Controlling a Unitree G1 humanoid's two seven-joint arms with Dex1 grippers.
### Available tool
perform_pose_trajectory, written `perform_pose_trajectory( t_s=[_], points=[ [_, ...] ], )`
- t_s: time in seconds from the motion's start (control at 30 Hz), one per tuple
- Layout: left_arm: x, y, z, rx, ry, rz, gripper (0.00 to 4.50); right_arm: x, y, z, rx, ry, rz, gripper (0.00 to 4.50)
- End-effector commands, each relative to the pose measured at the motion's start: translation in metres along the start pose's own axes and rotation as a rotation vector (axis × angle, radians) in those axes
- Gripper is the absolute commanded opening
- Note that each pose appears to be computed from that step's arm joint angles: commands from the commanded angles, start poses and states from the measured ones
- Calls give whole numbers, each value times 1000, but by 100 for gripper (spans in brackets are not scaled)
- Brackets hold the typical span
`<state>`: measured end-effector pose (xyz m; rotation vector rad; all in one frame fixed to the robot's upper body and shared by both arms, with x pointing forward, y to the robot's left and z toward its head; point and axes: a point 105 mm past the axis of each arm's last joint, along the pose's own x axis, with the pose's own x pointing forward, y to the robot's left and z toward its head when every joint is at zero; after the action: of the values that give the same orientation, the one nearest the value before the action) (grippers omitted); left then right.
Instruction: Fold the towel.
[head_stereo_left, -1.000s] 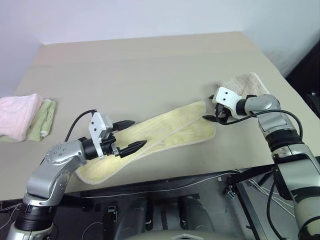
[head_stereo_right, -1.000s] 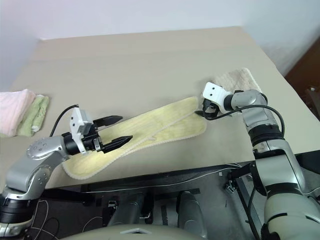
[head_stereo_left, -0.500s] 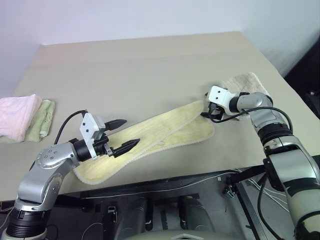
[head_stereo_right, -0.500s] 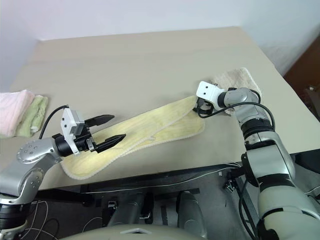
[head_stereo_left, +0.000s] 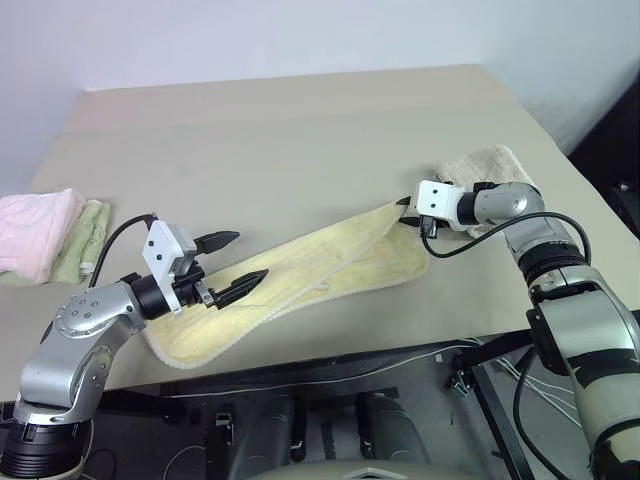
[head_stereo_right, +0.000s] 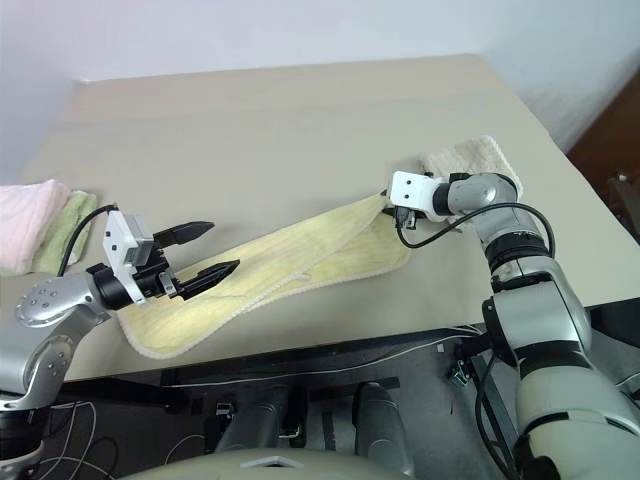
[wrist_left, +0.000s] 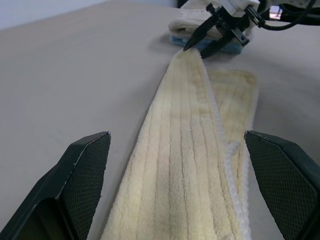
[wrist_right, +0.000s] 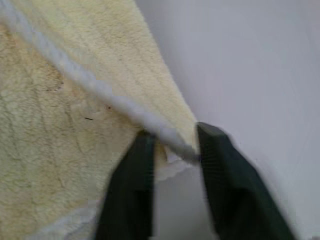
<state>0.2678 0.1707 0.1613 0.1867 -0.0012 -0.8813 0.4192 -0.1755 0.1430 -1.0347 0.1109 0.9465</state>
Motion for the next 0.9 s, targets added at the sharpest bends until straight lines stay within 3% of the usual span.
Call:
perform_pose_trajectory(
  t_s=[0.03, 0.23, 0.53, 0.9],
  points=[
    [-4, -4, 9, 59, -29, 1, 450, -1, -16, 8, -34, 3, -60, 4],
    [-13, -4, 1, 52, -13, 1, 450, -2, -16, 25, -45, -87, -20, 4],
    [-25, -13, -9, 156, 83, -34, 450, -27, -93, 86, 272, -361, -309, 4],
    [-25, -17, -21, 160, 106, -37, 450, -42, -132, 143, 361, -508, -485, 4]
  ],
)
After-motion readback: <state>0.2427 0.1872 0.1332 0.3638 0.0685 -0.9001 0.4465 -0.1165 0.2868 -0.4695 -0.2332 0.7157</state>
